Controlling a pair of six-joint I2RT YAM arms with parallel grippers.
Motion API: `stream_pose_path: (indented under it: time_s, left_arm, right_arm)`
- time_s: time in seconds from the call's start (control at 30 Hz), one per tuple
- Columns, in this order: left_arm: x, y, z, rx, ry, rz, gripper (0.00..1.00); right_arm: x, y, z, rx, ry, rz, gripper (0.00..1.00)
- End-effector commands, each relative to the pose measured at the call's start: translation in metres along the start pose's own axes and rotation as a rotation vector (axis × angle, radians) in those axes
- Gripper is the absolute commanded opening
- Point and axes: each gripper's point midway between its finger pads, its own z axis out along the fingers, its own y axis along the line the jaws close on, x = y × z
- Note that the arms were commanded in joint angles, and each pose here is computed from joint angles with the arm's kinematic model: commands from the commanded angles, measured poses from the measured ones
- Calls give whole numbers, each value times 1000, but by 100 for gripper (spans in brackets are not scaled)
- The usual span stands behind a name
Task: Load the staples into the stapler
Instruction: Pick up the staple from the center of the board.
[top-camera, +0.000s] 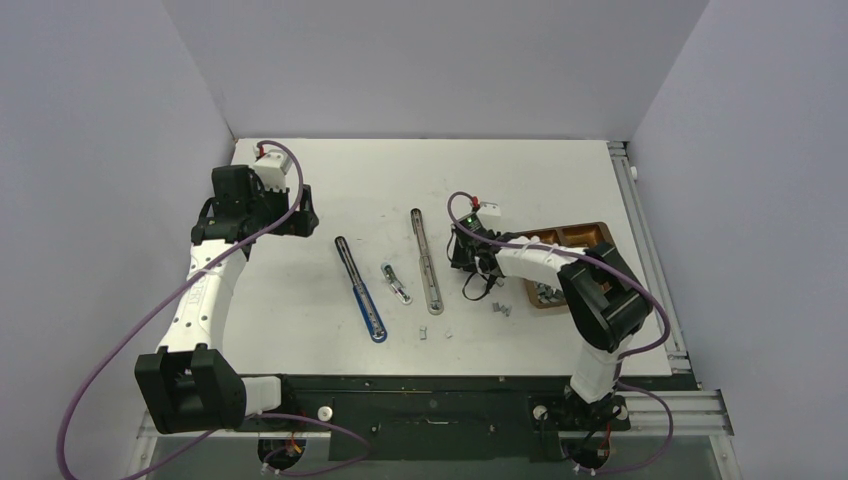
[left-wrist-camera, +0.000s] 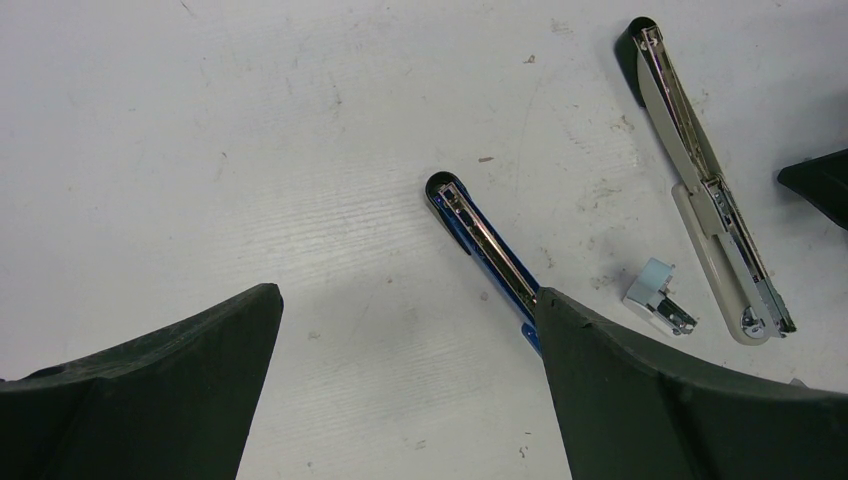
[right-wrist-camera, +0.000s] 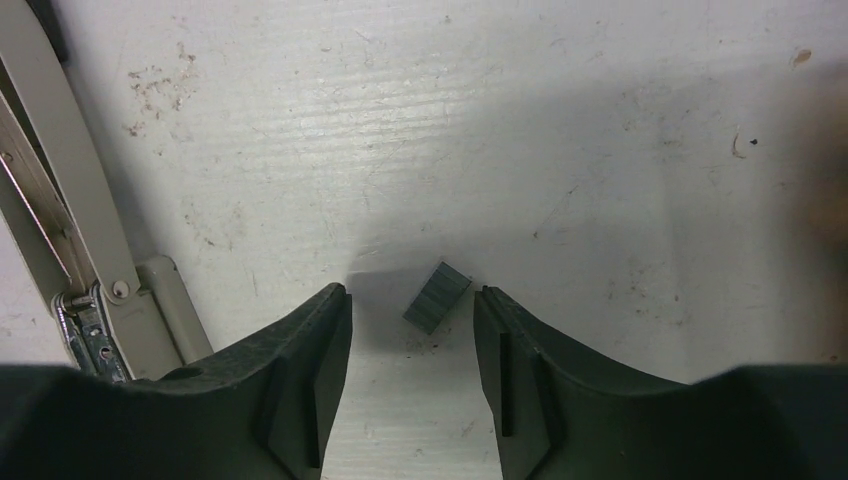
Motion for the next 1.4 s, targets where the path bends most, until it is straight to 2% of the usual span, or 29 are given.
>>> stream_pose_path:
  time_s: [0.0, 0.07, 0.37, 0.57, 0.9, 1.17, 1.37]
  left_arm:
    - [-28, 2, -6, -6, -81, 12, 96]
    - [-28, 3, -6, -9, -83, 13, 96]
    - [-27, 5, -7, -15, -82, 12, 96]
    - [-26, 6, -8, -21, -82, 13, 96]
    - [-25, 6, -8, -19, -81, 11, 96]
    - [-25, 5, -10, -21, -83, 15, 96]
    - [-23, 5, -11, -19, -82, 12, 96]
  right_arm:
    - [-13, 8, 5, -21, -15, 27, 45]
    - [-13, 9, 5, -25, -16, 27, 41]
    - [-10, 14, 9, -22, -18, -15, 39]
    - [-7, 14, 8, -3, -23, -55, 33]
    - [-2, 4, 7, 22, -25, -86, 12]
    - [0, 6, -8, 21, -48, -137, 9]
    - [17, 7, -27, 18, -46, -202, 9]
